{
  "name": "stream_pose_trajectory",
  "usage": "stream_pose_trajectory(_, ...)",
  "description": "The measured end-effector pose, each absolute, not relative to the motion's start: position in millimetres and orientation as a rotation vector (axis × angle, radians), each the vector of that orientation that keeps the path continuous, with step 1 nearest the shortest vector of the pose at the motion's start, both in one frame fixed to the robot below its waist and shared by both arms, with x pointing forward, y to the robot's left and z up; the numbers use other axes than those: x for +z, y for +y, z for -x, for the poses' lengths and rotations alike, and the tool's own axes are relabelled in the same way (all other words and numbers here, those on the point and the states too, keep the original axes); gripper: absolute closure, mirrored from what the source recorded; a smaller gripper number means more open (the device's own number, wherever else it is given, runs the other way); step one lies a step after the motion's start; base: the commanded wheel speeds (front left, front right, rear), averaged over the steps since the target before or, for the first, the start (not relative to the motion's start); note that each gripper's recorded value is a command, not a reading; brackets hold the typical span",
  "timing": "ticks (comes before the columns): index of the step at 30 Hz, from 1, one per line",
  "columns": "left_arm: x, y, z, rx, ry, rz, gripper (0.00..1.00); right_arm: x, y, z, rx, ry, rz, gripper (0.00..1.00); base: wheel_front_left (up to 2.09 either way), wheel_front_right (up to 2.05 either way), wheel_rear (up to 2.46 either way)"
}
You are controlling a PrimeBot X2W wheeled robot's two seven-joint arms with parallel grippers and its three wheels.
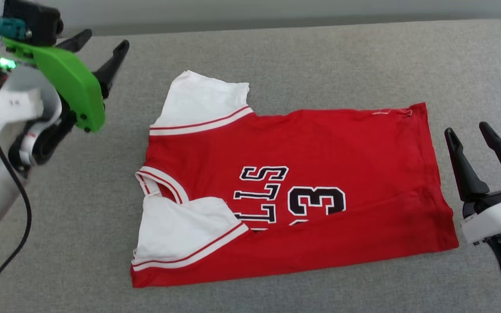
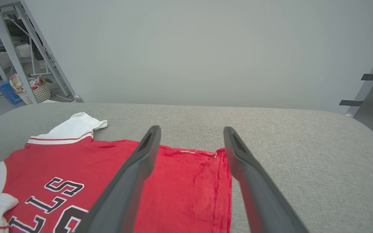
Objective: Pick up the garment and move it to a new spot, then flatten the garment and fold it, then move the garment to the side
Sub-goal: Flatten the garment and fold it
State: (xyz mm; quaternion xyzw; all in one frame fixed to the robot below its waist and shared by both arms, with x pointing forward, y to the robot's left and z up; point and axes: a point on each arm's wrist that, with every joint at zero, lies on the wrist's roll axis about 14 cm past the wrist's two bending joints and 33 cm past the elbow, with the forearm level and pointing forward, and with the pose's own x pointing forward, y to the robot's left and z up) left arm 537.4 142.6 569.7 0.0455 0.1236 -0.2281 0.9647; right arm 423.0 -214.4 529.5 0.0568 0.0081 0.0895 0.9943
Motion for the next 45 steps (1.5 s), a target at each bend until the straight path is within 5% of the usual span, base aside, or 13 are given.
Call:
stream_pose_trajectory(14, 476, 115, -619, -0.516, 0.813, -0.141, 0.0, 487, -219, -449, 0.144, 0.11, -0.086, 0.0, 0.0, 0.0, 0.0)
stream_pose_trajectory(28, 363, 94, -617, -0.599, 1.121, -0.243, 0.0, 443, -243, -451, 0.073, 0.211, -0.065, 0.0, 0.0, 0.0, 0.0)
stream_pose_trajectory(29, 362, 93, -617, -0.602, 1.125, -0.244, 0.25, 441, -245, -451, 0.07, 0.215, -0.064, 0.0, 0.0, 0.0, 0.0)
stream_pose_trajectory(30, 361, 93, -617, -0.604, 1.126, -0.241, 1.0, 441, -246, -450, 0.066, 0.216, -0.066, 0.0, 0.0, 0.0, 0.0)
stream_pose_trajectory(40, 382, 85, -615, -0.637, 1.0, -0.225, 1.0, 474, -269, -467, 0.052, 0.141, -0.001, 0.0, 0.0, 0.0, 0.0)
stream_pose_trajectory(45, 408, 77, -606, -0.682, 0.877, -0.221, 1.0, 488, -272, -484, 0.117, 0.225, 0.058, 0.0, 0.0, 0.0, 0.0)
